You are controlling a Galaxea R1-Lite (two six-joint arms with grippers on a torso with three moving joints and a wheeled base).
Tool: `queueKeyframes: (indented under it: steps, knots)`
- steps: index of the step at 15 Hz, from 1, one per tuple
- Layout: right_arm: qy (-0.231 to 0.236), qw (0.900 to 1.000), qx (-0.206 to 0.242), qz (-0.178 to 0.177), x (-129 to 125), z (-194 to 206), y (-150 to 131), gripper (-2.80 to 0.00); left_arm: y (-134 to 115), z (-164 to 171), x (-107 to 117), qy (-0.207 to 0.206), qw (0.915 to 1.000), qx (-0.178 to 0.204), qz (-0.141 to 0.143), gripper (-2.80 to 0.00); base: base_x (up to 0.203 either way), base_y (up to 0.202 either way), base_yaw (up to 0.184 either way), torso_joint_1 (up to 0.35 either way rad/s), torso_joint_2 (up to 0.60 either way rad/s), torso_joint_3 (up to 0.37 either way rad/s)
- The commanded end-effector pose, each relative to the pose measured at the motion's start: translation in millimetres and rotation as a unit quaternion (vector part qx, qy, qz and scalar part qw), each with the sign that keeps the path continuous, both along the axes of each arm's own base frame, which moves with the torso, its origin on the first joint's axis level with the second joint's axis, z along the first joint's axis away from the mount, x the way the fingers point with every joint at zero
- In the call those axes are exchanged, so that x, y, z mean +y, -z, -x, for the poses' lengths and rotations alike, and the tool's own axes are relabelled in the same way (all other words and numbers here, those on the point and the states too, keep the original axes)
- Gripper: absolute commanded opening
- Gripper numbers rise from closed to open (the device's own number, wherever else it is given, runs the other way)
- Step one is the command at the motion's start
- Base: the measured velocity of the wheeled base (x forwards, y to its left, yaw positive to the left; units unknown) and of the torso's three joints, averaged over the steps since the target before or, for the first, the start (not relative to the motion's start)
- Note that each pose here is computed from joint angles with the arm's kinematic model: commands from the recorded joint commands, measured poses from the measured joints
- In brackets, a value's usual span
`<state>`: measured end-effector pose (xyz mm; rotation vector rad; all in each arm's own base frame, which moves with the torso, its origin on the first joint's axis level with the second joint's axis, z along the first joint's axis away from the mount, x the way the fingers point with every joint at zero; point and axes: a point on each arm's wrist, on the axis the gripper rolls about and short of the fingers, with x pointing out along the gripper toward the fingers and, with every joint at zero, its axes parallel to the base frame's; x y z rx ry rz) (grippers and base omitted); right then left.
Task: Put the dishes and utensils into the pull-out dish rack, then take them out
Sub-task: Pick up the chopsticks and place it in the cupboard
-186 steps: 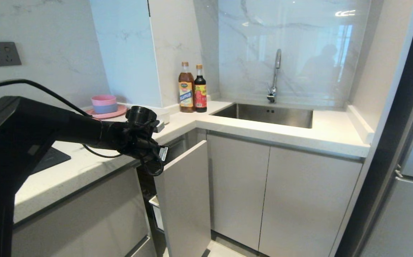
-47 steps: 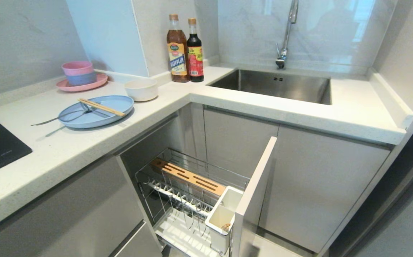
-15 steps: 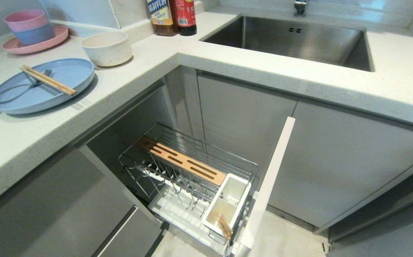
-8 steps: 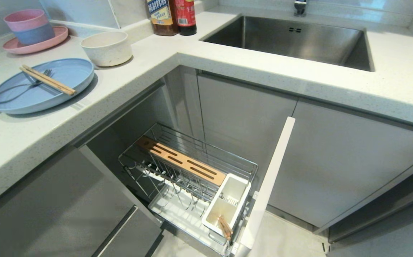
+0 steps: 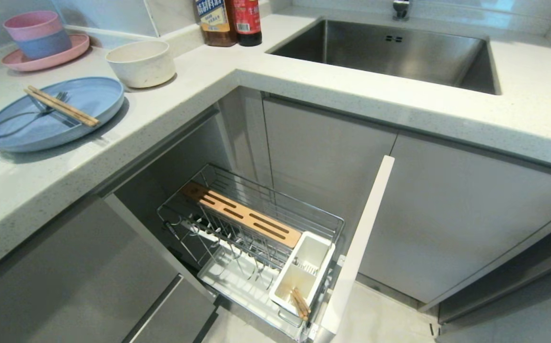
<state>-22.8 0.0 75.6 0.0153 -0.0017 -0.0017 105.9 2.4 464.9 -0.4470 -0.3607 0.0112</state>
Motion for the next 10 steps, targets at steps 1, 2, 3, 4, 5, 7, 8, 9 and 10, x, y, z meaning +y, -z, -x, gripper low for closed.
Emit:
queueKeyframes:
  steps: [1,2,3,4,5,7,8,9,10]
  knots:
    - [0.000,1.000,0.001,0.000,0.0,-0.1,0.4,-2.80,7.8,-51.4,-3.9,0.005,0.9966,0.058,0.058,-2.80,0.000,0.000,0.000,0.000,0.00,0.000]
    - [0.000,1.000,0.001,0.000,0.0,-0.1,0.2,-2.80,12.2,-60.4,-8.6,0.004,0.9926,0.089,0.083,-2.80,0.000,0.000,0.000,0.000,0.00,0.000]
    - [0.000,1.000,0.001,0.000,0.0,-0.1,0.4,-2.80,16.7,-69.1,-14.0,0.007,0.9884,0.115,0.099,-2.80,0.000,0.000,0.000,0.000,0.00,0.000]
    - [0.000,1.000,0.001,0.000,0.0,-0.1,0.4,-2.80,19.9,-77.4,-17.4,0.008,0.9854,0.131,0.108,-2.80,0.000,0.000,0.000,0.000,0.00,0.000]
    - [0.000,1.000,0.001,0.000,0.0,-0.1,0.4,-2.80,19.8,-85.9,-19.4,0.007,0.9843,0.136,0.113,-2.80,0.000,0.000,0.000,0.000,0.00,0.000]
    - [0.000,1.000,0.001,0.000,0.0,-0.1,0.4,-2.80,26.0,-101.4,-24.3,-0.012,0.9799,0.160,0.119,-2.80,0.000,0.000,0.000,0.000,0.00,0.000]
    - [0.000,1.000,0.000,0.000,0.0,-0.1,0.1,-2.80,32.0,-107.4,-27.4,-0.022,0.9764,0.180,0.117,-2.80,0.000,0.000,0.000,0.000,0.00,0.000]
    - [0.000,1.000,0.001,0.000,0.0,-0.1,0.3,-2.80,36.9,-108.9,-29.3,-0.034,0.9727,0.199,0.114,-2.80,0.000,0.000,0.000,0.000,0.00,0.000]
    - [0.000,1.000,0.000,0.000,0.0,0.0,0.0,-2.80,38.0,-108.8,-29.2,-0.041,0.9715,0.204,0.113,-2.80,0.000,0.000,0.000,0.000,0.00,0.000]
